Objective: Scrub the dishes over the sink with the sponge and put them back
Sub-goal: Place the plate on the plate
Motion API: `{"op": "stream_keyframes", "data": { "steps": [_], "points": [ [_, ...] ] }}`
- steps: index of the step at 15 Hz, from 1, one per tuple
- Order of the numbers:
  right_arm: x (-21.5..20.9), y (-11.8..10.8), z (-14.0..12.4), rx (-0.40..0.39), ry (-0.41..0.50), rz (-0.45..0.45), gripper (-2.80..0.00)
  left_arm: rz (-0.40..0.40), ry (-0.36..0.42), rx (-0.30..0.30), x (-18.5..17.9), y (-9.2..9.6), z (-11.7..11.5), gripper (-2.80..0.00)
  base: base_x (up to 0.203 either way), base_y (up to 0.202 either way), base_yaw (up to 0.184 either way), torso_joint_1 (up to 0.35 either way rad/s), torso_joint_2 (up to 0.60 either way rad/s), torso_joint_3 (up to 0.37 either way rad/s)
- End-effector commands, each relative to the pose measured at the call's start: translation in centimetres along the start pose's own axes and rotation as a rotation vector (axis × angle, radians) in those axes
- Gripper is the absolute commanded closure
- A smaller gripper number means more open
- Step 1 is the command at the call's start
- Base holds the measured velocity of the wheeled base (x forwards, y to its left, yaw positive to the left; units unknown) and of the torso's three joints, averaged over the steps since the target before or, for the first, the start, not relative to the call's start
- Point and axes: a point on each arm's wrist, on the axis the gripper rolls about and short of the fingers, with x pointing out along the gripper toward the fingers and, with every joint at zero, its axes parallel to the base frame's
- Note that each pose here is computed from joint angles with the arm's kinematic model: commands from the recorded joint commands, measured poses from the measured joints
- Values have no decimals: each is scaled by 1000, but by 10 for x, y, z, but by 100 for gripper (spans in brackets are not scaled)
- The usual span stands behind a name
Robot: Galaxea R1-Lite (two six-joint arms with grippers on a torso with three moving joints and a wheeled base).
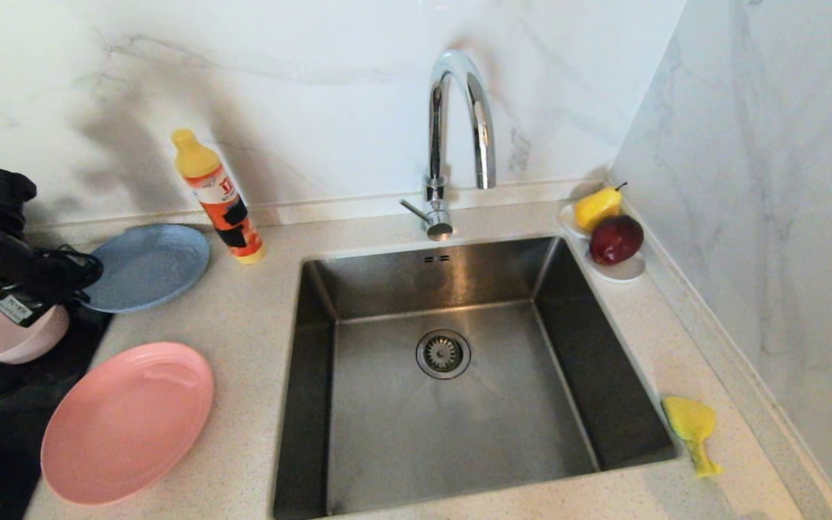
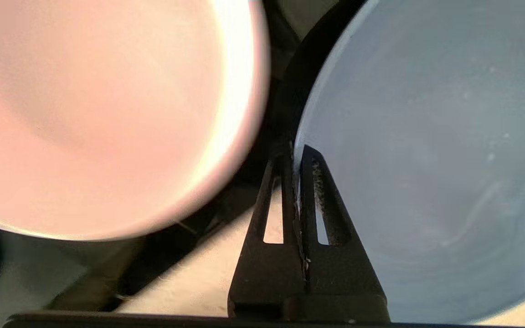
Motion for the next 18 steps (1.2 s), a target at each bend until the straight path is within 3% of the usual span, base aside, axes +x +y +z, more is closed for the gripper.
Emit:
{"op": "stream_keyframes", "data": {
  "steps": [1, 11, 15, 18],
  "points": [
    [0, 0, 0, -1, -2, 1, 0, -24, -40, -7, -18, -2, 8, 0, 0, 0, 0, 0, 0, 0],
    [0, 0, 0, -1, -1, 1, 0, -117, -128, -5, -91, -12, 14, 0, 0, 0, 0, 0, 0, 0],
    [0, 0, 0, -1, -2, 1, 0, -9, 3, 76, -117, 4, -3, 0, 0, 0, 0, 0, 0, 0],
    [0, 0, 0, -1, -2, 1, 0, -9, 90, 122, -130, 21, -20, 0, 0, 0, 0, 0, 0, 0]
  ]
}}
